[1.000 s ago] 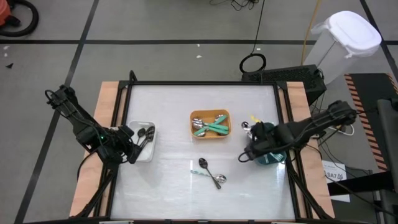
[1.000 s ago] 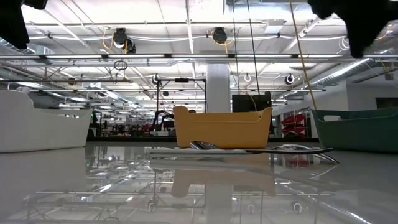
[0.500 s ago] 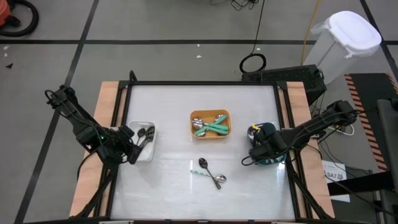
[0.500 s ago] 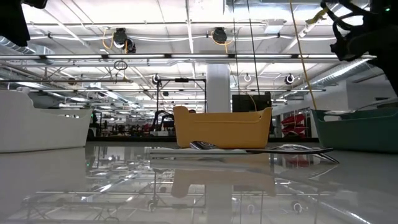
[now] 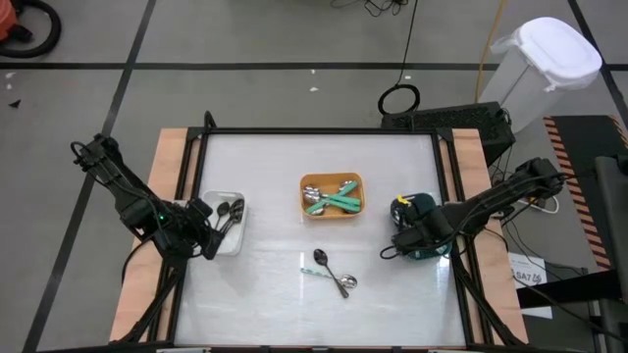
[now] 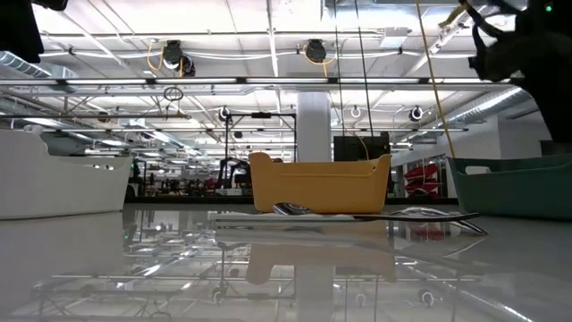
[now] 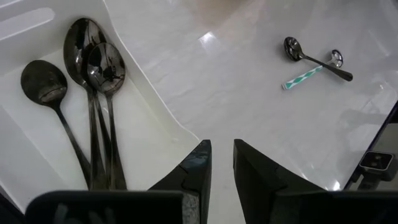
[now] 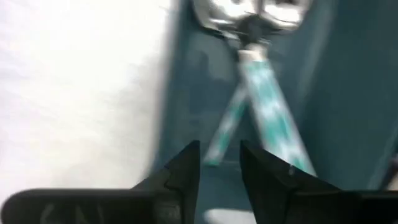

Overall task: Sort silverware by color (type)
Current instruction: Put the black spoon into the white bin

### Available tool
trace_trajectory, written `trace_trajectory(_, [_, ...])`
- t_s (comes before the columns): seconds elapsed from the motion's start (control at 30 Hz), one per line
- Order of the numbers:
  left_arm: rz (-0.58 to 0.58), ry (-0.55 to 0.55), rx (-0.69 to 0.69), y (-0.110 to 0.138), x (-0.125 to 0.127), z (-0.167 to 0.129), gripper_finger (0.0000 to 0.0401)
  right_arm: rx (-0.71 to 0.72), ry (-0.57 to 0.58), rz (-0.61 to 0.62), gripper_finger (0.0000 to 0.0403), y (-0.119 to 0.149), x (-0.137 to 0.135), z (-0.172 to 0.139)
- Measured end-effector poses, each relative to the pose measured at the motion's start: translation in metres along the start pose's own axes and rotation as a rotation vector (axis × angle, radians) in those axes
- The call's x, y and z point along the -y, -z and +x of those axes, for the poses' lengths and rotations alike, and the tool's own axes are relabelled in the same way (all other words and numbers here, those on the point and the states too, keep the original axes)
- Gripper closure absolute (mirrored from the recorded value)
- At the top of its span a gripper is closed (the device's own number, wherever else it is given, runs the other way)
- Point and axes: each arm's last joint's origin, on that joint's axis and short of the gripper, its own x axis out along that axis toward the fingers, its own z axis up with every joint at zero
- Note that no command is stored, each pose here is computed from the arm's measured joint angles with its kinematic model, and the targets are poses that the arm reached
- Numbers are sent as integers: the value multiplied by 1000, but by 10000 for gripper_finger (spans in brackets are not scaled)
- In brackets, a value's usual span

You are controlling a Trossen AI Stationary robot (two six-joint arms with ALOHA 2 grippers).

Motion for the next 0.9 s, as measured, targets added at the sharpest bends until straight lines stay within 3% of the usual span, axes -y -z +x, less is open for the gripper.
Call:
trace_trajectory(0.27, [10, 8, 10, 0, 1, 0, 334, 150, -312, 104, 278, -2, -34, -33])
trace_trajectory(0.4, [22, 9, 30, -1, 1, 0, 334, 163, -392, 125, 278, -2, -61, -40])
trace_trajectory(0.67, [39, 14, 36, -1, 1, 0, 334, 139, -380, 3, 278, -2, -123, -47])
trace_trajectory(0.9, [41, 15, 36, -1, 1, 0, 334, 89, -376, -20, 271, -9, -165, -38])
